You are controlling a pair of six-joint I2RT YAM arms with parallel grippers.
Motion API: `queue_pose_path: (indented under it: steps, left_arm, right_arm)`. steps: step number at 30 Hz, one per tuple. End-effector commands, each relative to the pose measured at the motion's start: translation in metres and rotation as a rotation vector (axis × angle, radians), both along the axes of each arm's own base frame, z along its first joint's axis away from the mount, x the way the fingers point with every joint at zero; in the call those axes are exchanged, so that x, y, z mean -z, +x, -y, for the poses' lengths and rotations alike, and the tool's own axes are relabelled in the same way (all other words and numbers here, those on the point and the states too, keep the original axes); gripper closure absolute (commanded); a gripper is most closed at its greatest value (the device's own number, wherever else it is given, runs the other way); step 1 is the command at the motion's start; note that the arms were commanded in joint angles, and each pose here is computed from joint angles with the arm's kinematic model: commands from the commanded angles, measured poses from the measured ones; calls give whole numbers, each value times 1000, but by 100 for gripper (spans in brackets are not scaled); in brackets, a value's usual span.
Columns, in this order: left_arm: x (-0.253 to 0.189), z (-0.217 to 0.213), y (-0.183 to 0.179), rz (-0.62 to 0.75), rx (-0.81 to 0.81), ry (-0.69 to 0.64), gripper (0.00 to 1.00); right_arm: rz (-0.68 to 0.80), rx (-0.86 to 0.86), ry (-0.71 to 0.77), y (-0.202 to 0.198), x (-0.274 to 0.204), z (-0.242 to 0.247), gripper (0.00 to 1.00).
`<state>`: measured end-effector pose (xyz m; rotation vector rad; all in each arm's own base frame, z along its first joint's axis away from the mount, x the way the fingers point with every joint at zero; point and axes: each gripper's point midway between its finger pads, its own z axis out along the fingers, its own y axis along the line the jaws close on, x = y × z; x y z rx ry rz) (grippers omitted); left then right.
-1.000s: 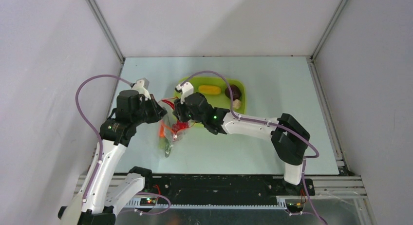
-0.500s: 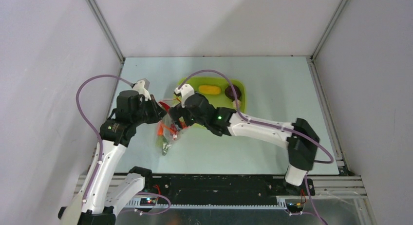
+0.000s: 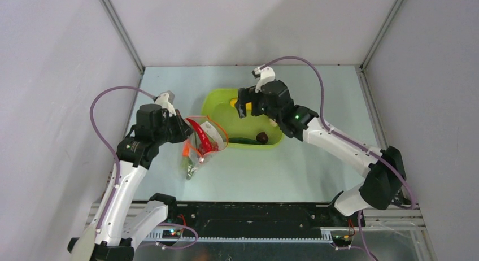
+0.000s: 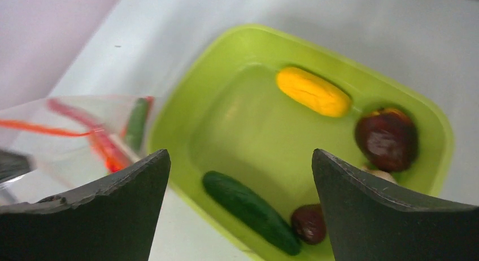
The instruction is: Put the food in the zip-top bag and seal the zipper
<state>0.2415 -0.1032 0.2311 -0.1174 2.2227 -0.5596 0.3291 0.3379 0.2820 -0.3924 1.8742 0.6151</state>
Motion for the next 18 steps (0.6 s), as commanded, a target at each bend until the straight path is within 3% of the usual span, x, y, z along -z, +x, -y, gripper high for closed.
queue_pose_path:
  steps: [1,8,18]
  left_arm:
    - [-15,4,6,68,15,-21,100]
    - [-11,6,7,48,23,-19,100]
    - [-10,4,8,45,13,-13,100]
  right_arm:
    - [-140,79,-100,22,53,26,0]
    - [-195,267,-319,62,102,65,1]
    - [-276,373,-557,87,164,85,1]
